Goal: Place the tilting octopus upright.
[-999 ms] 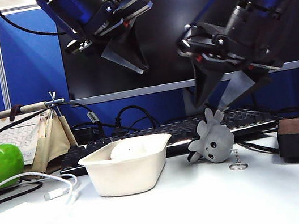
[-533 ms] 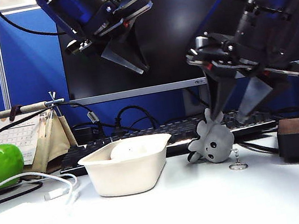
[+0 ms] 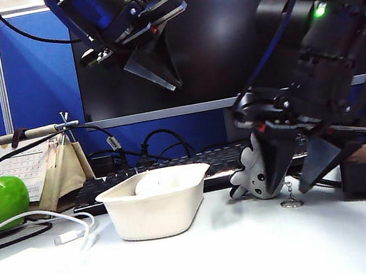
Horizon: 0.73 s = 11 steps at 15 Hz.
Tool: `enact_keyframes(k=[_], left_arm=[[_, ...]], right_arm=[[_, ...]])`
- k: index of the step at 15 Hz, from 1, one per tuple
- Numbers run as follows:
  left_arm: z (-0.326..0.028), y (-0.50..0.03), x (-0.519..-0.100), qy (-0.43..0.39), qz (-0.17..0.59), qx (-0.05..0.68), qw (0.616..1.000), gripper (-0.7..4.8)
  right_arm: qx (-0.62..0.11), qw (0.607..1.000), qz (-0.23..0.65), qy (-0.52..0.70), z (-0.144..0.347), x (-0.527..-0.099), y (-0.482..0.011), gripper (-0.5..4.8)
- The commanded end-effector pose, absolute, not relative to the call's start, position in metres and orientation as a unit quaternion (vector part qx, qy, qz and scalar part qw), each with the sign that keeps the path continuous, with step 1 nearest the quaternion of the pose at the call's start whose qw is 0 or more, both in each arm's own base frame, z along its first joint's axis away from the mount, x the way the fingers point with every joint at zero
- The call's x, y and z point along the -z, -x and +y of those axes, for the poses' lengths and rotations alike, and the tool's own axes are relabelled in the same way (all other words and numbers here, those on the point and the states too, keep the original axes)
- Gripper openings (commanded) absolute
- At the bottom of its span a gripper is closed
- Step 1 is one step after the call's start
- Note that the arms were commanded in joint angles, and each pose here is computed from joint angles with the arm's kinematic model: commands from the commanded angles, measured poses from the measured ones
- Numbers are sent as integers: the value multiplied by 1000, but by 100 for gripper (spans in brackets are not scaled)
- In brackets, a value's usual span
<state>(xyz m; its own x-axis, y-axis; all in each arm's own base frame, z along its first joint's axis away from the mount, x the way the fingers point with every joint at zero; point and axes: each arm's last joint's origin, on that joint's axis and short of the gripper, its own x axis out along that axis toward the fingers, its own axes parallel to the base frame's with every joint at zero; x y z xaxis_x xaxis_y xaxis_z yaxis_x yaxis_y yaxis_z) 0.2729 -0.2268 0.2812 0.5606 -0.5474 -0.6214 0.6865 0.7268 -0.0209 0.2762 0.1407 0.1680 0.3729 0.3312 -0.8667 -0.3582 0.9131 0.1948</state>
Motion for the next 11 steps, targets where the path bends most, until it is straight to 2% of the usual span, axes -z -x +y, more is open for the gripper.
enact_keyframes(k=[1,11], left_arm=[[-227,-273,-285,-112,301,352,879,62],[-227,-274,-286,-109,293,353,882,62]], right_arm=[[-221,845,487,14,144,-172,-282,248],[-239,862,446,27,147,-177,-289,242]])
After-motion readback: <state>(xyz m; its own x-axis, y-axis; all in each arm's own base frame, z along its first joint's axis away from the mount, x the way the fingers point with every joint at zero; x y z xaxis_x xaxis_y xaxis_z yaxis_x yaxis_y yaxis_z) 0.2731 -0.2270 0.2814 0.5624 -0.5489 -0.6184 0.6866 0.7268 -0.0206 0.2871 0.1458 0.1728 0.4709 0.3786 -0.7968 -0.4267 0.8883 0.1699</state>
